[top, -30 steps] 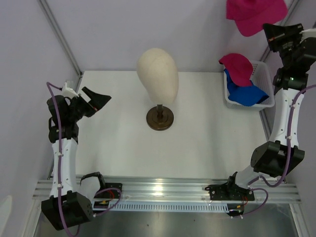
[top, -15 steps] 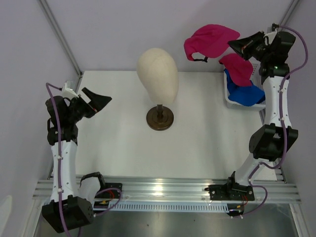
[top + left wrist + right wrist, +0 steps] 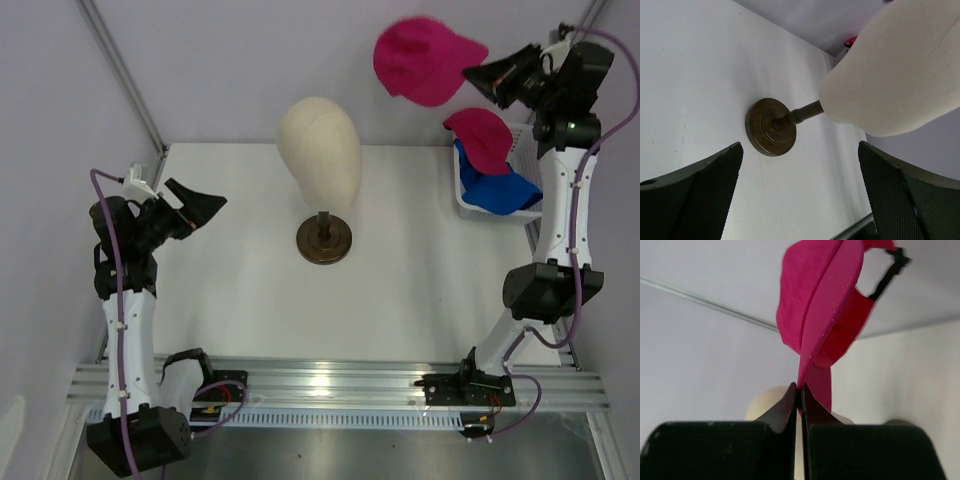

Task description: Stack the hats

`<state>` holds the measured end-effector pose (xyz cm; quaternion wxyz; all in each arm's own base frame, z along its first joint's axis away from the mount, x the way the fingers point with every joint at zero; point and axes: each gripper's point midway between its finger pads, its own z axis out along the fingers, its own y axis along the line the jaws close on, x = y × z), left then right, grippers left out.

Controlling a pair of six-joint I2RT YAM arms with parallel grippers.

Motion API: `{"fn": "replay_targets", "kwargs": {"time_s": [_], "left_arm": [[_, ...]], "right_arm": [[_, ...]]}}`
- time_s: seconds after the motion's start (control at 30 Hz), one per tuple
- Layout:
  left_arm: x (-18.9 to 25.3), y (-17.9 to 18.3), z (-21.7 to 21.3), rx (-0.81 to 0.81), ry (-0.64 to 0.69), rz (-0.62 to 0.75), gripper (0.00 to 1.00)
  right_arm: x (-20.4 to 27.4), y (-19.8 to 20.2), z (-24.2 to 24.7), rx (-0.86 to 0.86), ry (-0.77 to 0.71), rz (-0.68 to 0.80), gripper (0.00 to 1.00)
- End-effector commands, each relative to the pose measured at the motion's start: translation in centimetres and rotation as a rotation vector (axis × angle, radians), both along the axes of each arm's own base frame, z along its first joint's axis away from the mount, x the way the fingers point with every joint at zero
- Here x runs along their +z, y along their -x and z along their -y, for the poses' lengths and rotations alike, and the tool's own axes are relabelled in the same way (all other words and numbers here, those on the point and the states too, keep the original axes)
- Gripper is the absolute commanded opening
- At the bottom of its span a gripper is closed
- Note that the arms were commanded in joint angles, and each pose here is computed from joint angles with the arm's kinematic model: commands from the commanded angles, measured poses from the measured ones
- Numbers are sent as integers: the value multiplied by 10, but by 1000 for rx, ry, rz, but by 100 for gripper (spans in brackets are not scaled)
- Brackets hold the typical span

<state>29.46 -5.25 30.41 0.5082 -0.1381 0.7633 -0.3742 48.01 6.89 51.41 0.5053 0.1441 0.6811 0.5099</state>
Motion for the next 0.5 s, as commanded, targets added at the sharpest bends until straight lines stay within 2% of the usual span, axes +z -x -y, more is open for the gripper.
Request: {"fn": "replay_targets", "kwargs": {"time_s": [0.0,0.07,0.13,0.17,0.23,0.33,0.47], "left_arm": [[10,3,-4,12,-25,23,99],[17,1,-3,10,-24,36,99],[25,1,-2,4,-16,55,99],[28,0,-2,2,-11,63,100],[34,-3,-2,6,0,83,100],[41,-5,-1,2,21,101,99],[43,-7,-1,-1,30,109,100]], "right_arm": [[-85,-8,12,16,12,-215,0],[-31,-4,3,59,-43,-79,0],[4,-6,-4,98,-85,-3,0],[45,9,-11,125,-85,105,0],[78,15,-21,178,-170,184,0],[116,29,-35,205,-258,305,0],[137,30,-59,186,-359,349,0]]}}
